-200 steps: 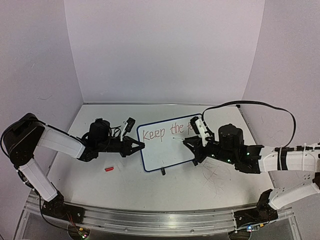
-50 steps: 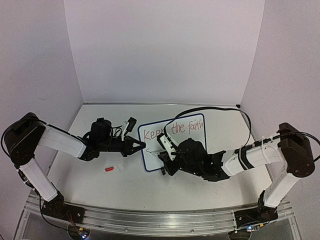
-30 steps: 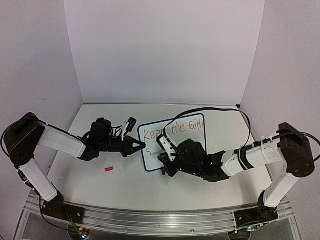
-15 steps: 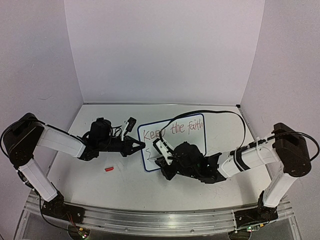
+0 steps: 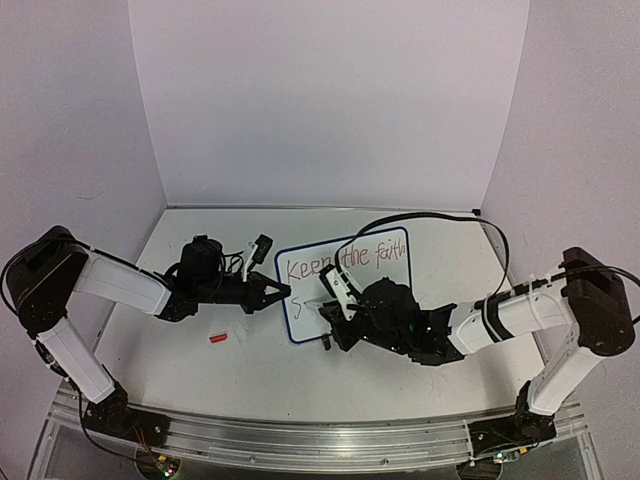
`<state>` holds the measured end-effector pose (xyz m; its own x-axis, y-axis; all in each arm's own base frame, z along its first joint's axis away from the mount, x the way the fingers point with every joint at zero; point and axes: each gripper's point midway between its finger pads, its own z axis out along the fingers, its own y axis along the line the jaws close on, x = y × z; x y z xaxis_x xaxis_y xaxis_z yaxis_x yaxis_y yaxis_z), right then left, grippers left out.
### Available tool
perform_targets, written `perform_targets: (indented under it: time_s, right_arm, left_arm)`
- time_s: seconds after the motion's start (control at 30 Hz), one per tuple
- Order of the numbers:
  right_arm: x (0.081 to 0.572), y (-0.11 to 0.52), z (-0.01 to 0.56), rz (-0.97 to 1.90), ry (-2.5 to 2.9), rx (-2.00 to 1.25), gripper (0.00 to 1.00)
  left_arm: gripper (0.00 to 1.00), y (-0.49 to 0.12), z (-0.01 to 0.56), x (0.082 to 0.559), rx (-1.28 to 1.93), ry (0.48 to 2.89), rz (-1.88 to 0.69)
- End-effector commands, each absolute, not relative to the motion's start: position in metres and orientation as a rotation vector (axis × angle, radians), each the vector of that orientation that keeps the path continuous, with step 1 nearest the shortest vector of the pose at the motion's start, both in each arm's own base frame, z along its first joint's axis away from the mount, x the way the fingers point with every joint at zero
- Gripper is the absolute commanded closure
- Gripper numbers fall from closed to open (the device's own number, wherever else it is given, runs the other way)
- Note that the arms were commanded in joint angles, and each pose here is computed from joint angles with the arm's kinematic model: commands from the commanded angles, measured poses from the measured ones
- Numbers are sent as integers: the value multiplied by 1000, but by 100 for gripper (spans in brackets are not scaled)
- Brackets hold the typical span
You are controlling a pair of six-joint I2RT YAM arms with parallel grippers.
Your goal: Write a sentence on the whiteboard
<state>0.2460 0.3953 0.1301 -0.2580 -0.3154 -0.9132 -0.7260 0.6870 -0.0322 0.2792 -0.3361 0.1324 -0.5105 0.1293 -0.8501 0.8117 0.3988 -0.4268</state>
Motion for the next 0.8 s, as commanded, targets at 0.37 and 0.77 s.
perform_targets:
  time_s: [0.37,0.77]
  right_arm:
    - [263,400,162,482,1782,-741,100]
    - [268,397,151,429,1818,-727,100]
  left_arm:
    - [100,-312,110,304,748,1967,-907]
    - [100,-313,109,305,753,1969,-907]
